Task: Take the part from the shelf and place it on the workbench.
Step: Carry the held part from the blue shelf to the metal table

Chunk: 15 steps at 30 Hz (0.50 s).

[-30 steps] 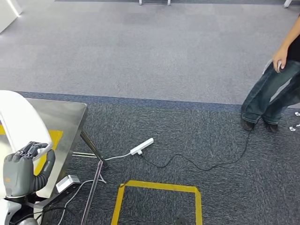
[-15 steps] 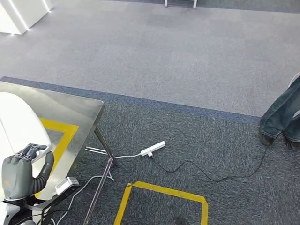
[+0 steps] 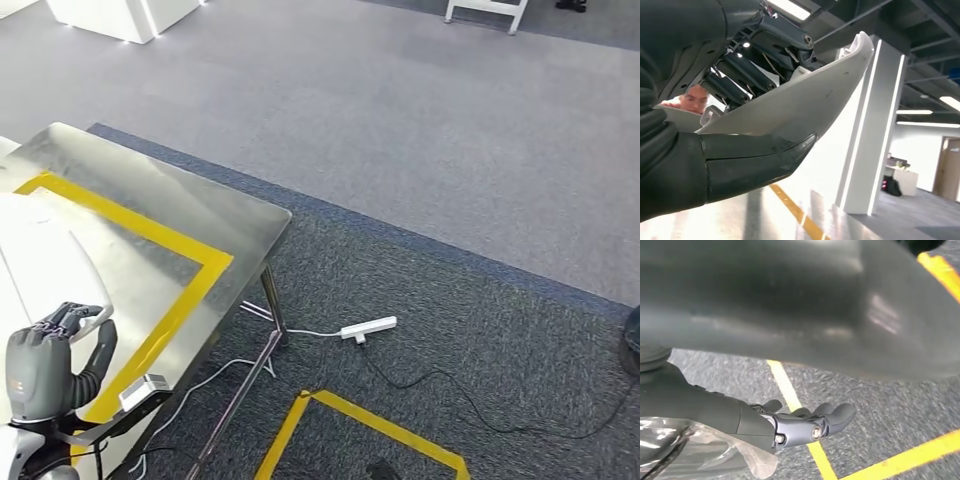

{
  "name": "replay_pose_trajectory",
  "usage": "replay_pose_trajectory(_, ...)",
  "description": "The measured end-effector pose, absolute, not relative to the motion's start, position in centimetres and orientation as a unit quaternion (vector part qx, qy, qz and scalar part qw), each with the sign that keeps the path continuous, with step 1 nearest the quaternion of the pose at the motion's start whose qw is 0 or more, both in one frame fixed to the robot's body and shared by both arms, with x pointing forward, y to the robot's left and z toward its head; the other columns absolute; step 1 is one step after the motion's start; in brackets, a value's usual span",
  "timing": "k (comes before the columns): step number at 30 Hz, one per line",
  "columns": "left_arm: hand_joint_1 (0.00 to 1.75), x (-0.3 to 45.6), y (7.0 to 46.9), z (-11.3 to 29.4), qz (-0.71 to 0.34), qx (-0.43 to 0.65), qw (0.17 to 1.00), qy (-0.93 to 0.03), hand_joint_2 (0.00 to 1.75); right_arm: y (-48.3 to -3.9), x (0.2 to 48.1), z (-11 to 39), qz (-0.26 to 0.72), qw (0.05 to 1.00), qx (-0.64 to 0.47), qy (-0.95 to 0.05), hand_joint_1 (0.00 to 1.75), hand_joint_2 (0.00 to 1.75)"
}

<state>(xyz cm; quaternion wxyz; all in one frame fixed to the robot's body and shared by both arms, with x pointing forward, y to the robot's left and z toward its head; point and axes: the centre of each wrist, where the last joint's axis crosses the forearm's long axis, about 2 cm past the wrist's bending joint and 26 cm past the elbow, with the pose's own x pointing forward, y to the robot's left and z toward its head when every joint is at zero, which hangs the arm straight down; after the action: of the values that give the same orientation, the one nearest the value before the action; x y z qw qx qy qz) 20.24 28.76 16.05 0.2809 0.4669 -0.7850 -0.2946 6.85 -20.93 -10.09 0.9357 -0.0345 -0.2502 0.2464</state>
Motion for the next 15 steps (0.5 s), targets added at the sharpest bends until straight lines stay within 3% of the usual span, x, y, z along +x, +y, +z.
replay_pose_trajectory(15,1.75,21.1,28.5,16.6,-0.29,0.462,0.274,-0.792,1.75,-20.8,5.8,-10.2,0.233,0.942,-0.028,-0.242,0.0,0.0)
